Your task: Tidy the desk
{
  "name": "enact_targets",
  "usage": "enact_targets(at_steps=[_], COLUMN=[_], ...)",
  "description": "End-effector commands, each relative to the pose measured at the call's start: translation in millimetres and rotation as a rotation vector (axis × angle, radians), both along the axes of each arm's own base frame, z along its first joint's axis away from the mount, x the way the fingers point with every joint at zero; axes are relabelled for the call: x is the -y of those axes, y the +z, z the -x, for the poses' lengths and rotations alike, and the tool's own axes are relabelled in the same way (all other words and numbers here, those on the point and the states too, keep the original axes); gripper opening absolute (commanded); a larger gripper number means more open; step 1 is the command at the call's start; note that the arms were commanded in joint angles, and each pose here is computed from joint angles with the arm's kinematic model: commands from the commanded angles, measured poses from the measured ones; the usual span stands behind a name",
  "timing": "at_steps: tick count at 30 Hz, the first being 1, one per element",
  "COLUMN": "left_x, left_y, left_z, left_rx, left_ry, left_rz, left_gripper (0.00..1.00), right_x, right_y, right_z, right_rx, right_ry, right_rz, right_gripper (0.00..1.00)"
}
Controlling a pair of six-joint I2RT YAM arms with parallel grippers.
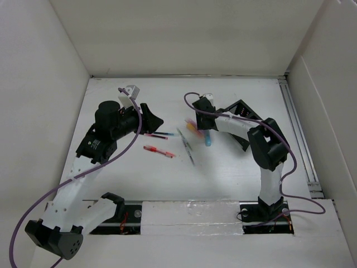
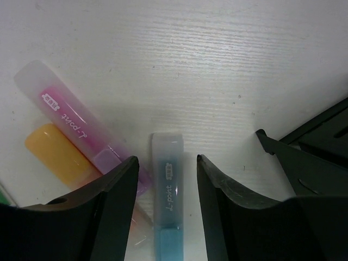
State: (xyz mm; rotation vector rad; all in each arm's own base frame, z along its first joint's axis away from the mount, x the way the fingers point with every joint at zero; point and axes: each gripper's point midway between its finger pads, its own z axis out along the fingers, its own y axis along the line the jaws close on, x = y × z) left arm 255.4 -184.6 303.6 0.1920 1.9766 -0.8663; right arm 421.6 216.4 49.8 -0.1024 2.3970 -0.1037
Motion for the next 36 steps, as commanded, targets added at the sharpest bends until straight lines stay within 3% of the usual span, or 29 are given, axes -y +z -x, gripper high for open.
enact_targets(at_steps=[1, 4, 14, 15, 16, 17, 20, 24, 28, 36], left_x=[1, 1, 1, 1, 1, 1, 0, -1, 3, 6], left_y=[12, 12, 15, 16, 16, 18, 20, 23, 33, 45], left_z=[0, 0, -5, -6, -6, -7, -8, -10, -13, -24], left_rx=[0.046, 0.048, 0.055, 0.058, 0.058, 0.061, 0.066, 0.075, 0.096, 0.109], left_ry=[-0.005, -0.003, 0.011, 0.016, 0.016, 0.017, 0.025, 0.037, 0.037, 0.051], left_rz=[0.022, 0.024, 0.025, 0.025, 0.025, 0.026, 0.023, 0.03, 0.07, 0.095], left_gripper=[0.47, 0.48, 0.47, 0.48, 0.48, 0.48, 0.47, 0.48, 0.48, 0.56], right_x=[-9, -9, -7, -9, -9, -9, -6, -16, -18, 64], right_y=[10, 2, -17, -19, -19, -17, -5, 56, 129, 252], right_z=[-12, -13, -10, -11, -11, -11, -16, -26, -30, -39], right_rx=[0.028, 0.005, -0.034, -0.038, -0.038, -0.035, -0.005, 0.141, 0.308, 0.648], right_ry=[-0.011, -0.011, -0.026, -0.021, -0.021, -0.021, -0.025, 0.018, 0.086, 0.106], right_rz=[-0.055, -0.066, -0.086, -0.087, -0.087, -0.088, -0.076, -0.091, -0.143, -0.215], right_gripper=[0.53, 0.47, 0.46, 0.37, 0.37, 0.28, 0.19, 0.07, 0.07, 0.07])
